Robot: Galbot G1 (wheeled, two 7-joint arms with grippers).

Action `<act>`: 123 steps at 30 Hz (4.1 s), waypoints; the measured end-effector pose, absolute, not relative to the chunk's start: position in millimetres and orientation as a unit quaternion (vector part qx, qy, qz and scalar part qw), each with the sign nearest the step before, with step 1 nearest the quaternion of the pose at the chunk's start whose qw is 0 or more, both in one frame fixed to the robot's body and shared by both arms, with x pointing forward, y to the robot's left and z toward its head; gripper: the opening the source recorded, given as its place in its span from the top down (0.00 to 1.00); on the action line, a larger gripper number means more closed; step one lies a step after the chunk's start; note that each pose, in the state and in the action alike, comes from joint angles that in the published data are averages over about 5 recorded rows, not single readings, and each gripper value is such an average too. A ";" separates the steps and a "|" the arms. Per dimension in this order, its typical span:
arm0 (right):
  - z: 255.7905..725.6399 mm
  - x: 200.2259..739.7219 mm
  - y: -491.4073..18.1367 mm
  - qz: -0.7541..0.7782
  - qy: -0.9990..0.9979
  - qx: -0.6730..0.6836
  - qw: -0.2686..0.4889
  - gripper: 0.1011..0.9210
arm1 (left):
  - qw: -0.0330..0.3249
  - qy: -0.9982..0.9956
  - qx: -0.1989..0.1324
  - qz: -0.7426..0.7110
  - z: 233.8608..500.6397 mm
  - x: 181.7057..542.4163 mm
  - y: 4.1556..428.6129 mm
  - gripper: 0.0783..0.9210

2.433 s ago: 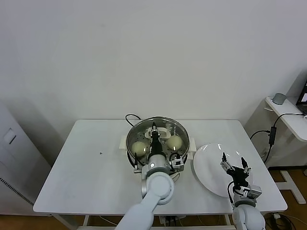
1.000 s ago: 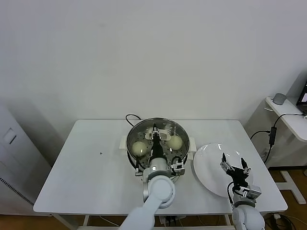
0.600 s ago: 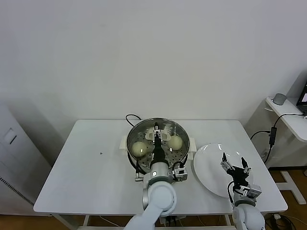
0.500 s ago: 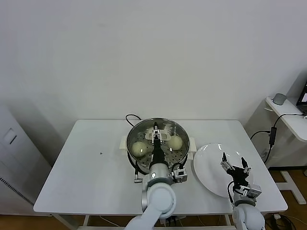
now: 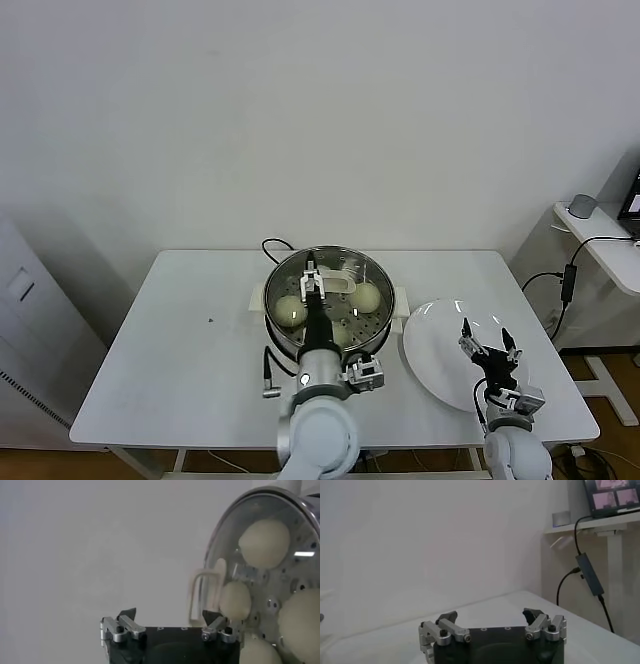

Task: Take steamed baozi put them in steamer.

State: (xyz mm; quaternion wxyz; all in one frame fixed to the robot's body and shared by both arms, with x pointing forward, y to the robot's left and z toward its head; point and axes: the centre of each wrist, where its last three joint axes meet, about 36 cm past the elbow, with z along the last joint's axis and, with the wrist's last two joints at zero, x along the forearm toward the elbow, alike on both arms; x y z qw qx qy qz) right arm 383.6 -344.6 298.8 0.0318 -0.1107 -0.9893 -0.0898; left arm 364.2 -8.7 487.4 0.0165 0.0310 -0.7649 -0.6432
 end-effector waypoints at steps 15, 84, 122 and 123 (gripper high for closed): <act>309.8 357.9 -341.2 -0.081 -0.996 -0.045 0.020 0.12 | 0.105 -0.875 0.089 -0.464 511.0 361.9 114.5 0.12; 357.3 281.7 -314.6 -0.101 -0.992 0.026 0.076 0.12 | 0.061 -0.994 -0.075 -0.050 408.2 250.0 223.4 0.12; 361.2 274.9 -306.5 -0.090 -0.991 0.028 0.090 0.12 | 0.075 -0.992 -0.092 -0.044 418.7 237.8 216.6 0.12; 361.1 274.9 -306.6 -0.090 -0.992 0.027 0.090 0.12 | 0.075 -0.992 -0.092 -0.044 419.2 237.6 216.4 0.12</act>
